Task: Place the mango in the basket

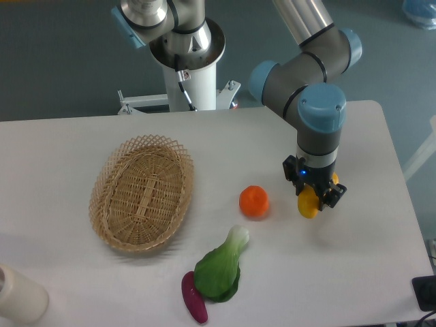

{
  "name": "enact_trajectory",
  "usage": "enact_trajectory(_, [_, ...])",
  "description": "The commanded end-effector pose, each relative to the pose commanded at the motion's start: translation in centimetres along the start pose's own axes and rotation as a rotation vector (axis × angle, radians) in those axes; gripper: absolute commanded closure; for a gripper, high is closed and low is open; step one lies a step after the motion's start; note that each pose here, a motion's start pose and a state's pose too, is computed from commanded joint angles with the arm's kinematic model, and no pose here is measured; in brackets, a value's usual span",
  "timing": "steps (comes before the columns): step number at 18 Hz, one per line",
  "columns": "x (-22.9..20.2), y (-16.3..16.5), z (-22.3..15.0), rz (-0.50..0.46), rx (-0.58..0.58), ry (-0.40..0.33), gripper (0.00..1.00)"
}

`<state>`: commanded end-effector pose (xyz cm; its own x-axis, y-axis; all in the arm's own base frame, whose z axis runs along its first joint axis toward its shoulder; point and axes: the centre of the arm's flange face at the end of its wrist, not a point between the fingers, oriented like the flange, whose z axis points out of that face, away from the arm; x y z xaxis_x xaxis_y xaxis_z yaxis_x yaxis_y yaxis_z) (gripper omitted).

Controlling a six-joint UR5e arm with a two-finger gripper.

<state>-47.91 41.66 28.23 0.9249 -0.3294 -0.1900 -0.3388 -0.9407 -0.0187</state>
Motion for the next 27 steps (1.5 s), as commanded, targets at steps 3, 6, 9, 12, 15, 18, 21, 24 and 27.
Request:
enact_trajectory(3, [0.1, 0.0, 0.1, 0.002, 0.0, 0.002, 0.59])
enact_trajectory(6, [-0.1, 0.0, -0.1, 0.0, 0.002, -0.003, 0.58])
enact_trajectory(9, [-0.1, -0.1, -0.1, 0.0, 0.001, -0.003, 0.58])
enact_trajectory(12, [0.2, 0.0, 0.2, 0.002, 0.001, 0.006, 0.58])
enact_trajectory(15, [0.5, -0.1, 0.4, 0.003, 0.012, 0.013, 0.59])
enact_trajectory(18, [1.3, -0.2, 0.9, 0.006, 0.011, 0.022, 0.63])
enact_trajectory(21, [1.8, -0.9, 0.6, -0.003, 0.018, 0.02, 0.64])
enact_trajectory(24, [2.6, -2.9, 0.6, -0.038, 0.041, 0.026, 0.63])
enact_trajectory(27, [3.6, -5.0, 0.3, -0.029, 0.062, 0.032, 0.63])
